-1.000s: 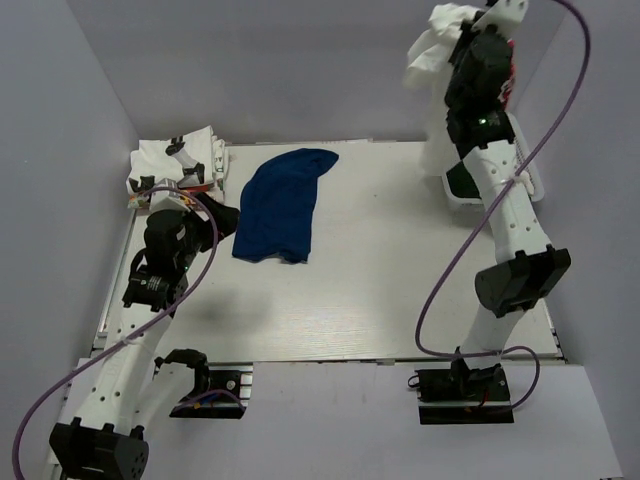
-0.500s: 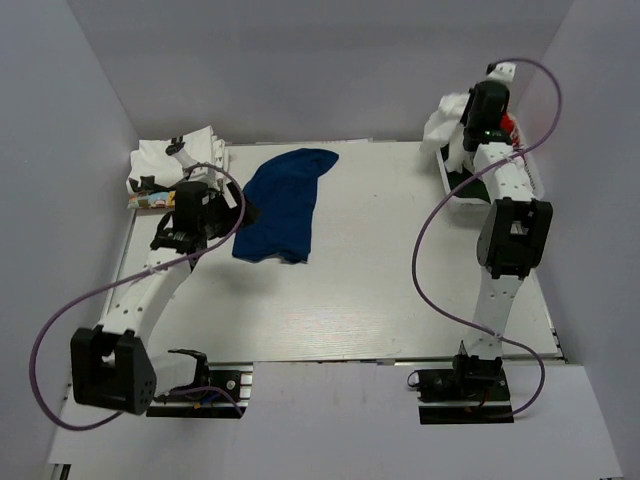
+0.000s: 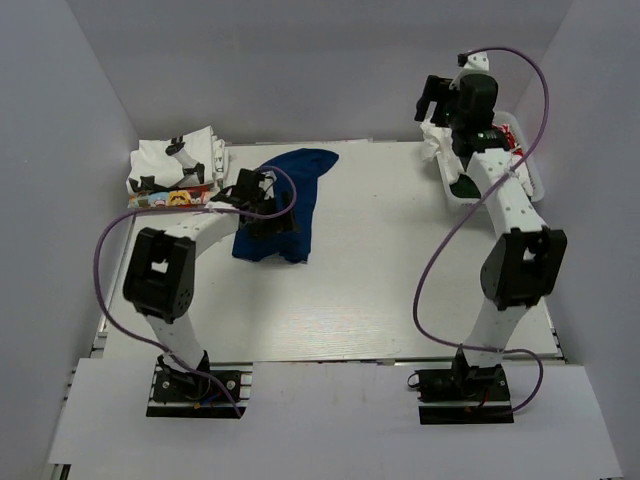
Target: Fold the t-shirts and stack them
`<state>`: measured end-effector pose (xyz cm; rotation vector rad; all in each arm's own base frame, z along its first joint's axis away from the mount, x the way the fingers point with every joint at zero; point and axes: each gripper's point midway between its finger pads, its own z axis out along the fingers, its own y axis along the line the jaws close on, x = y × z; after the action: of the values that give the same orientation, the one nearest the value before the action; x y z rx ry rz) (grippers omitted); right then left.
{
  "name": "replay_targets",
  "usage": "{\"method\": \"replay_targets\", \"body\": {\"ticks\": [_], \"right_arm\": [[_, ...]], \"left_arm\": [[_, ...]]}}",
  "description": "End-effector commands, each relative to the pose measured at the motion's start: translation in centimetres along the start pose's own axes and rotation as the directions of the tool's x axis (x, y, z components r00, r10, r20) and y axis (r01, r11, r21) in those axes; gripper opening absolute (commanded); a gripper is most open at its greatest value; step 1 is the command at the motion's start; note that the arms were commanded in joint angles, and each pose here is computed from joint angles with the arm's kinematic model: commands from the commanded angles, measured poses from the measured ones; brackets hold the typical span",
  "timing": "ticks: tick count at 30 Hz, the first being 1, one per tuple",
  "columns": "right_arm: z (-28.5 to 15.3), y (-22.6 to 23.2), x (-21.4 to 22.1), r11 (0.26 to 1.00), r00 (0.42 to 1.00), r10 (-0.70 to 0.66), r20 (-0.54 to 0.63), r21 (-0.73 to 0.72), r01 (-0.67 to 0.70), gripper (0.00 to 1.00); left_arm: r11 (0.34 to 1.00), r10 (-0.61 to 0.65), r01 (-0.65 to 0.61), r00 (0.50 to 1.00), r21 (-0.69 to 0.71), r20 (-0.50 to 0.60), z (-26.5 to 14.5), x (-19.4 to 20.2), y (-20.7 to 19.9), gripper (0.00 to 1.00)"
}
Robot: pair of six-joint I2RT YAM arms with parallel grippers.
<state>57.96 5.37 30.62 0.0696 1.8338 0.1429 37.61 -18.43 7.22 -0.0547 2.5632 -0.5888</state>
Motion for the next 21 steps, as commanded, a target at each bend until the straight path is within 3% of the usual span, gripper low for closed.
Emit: {"method": "replay_targets", "body": {"ticks": [1, 3, 6, 9, 10, 11, 13, 14, 16, 18, 21], "right_arm": [[-3.5, 3.0, -1.4, 0.995, 0.998, 0.010, 0.064, -0.096, -0.004, 0.90], [-4.9, 3.8, -2.1, 0.993, 0.995, 0.035, 0.094, -0.116, -0.024, 0.90], [-5.8, 4.3, 0.6, 0.992, 0.997, 0.051, 0.066, -0.121, -0.042, 0.90], [-6.8, 4.5, 2.0, 0.993, 0.997, 0.051, 0.056, -0.110, -0.044, 0.90], [-7.1, 4.7, 2.1, 0.992, 0.997, 0.062, 0.055, -0.110, -0.055, 0.90], [-7.2, 5.0, 2.4, 0.991, 0.997, 0.064, 0.047, -0.116, -0.059, 0.90], [-7.9, 6.0, 3.3, 0.987, 0.997, 0.069, 0.030, -0.147, -0.064, 0.90], [-8.2, 6.3, 3.9, 0.986, 0.998, 0.065, 0.019, -0.153, -0.061, 0.90], [-8.8, 8.0, 5.2, 0.979, 0.999, 0.050, -0.005, -0.197, -0.050, 0.90], [-9.8, 10.3, 7.4, 0.965, 0.999, 0.021, -0.031, -0.262, -0.029, 0.90], [-10.7, 13.3, 10.2, 0.944, 0.997, 0.011, -0.079, -0.329, -0.036, 0.90]], "left_arm": [[0.997, 0.047, -0.048, 0.999, -0.053, -0.025, 1.5, -1.2, -1.3, 1.00], [0.993, 0.060, -0.066, 0.996, -0.095, -0.070, 2.8, -0.3, -1.4, 1.00], [0.991, 0.068, -0.079, 0.993, -0.112, -0.095, 3.4, 0.4, -1.4, 0.89], [0.985, 0.085, -0.104, 0.987, -0.140, -0.133, 3.6, 2.2, -1.2, 0.61], [0.982, 0.093, -0.114, 0.985, -0.148, -0.145, 3.7, 2.9, -1.2, 0.45], [0.980, 0.095, -0.124, 0.979, -0.156, -0.180, 3.9, 4.5, -0.8, 0.35], [0.980, 0.123, -0.147, 0.978, -0.137, -0.169, 2.8, 5.0, -1.4, 0.00], [0.975, 0.130, -0.161, 0.971, -0.151, -0.200, 2.4, 7.0, -0.7, 0.00], [0.978, 0.177, -0.189, 0.976, -0.085, -0.124, 0.0, 6.5, -2.5, 0.00], [0.974, 0.224, -0.227, 0.967, -0.014, -0.118, -2.1, 8.7, -3.1, 0.00], [0.972, 0.227, -0.228, 0.974, 0.064, 0.024, -7.4, 8.5, -4.7, 0.00]]}}
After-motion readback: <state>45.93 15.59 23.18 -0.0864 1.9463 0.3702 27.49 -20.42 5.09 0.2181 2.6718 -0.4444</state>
